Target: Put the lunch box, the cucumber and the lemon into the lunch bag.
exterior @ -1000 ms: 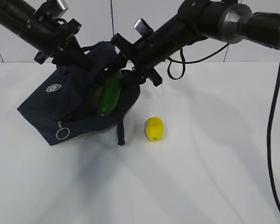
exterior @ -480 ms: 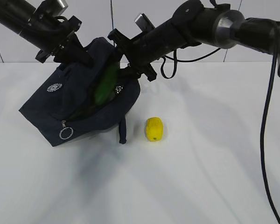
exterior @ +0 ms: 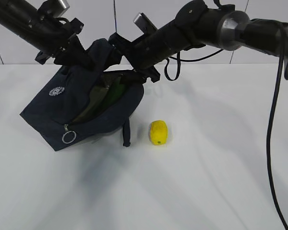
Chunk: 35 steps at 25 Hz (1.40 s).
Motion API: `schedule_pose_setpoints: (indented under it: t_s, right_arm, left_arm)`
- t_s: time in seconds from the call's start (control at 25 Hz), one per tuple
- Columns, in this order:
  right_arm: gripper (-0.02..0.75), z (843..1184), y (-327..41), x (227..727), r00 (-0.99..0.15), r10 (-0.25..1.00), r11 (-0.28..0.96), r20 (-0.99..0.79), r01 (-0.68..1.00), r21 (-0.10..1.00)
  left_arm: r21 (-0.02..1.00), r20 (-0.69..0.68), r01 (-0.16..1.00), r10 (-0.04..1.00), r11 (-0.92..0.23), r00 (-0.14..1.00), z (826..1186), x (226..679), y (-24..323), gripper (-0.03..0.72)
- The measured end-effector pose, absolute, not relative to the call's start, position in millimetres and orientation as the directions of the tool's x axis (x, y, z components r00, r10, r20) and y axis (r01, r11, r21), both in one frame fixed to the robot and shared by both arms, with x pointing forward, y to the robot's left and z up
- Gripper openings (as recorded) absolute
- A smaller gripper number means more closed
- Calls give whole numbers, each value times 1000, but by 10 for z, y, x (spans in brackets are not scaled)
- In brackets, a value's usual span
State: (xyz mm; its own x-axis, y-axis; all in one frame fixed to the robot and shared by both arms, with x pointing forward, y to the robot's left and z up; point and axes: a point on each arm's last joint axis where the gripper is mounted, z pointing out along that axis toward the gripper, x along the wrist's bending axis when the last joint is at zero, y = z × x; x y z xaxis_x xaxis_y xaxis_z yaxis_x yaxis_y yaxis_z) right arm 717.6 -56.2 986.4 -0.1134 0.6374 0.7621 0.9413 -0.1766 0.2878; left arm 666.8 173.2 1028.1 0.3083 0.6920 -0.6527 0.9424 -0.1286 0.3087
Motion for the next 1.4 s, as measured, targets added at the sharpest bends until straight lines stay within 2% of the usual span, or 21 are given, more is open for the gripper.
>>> schedule_pose_setpoints:
  t_s: [0.2,0.52,0.84,1.12,1.4]
  right_arm:
    - [519,9843,-560,7107,-233,648,-33,725,943,332]
    - [519,9792,-596,6978,-280,679,121,678,954,274]
    - [519,10198,-690,6823,-317,713,173,626,944,282]
    - [519,10188,-923,6811,-240,882,156,406,961,228]
    - [521,10143,-901,6790,-137,946,76,294,975,211]
  left_arm:
    - [309,-624,942,718,-134,307,10258,6685,1821,-10]
    - [317,-551,942,787,-108,276,10210,6755,2103,-10]
    - [304,-502,949,834,-79,230,10176,6788,2367,-10]
    - [305,-493,950,842,-71,221,10171,6797,2432,-10]
    - [307,-491,949,843,-69,220,10171,6800,2434,-10]
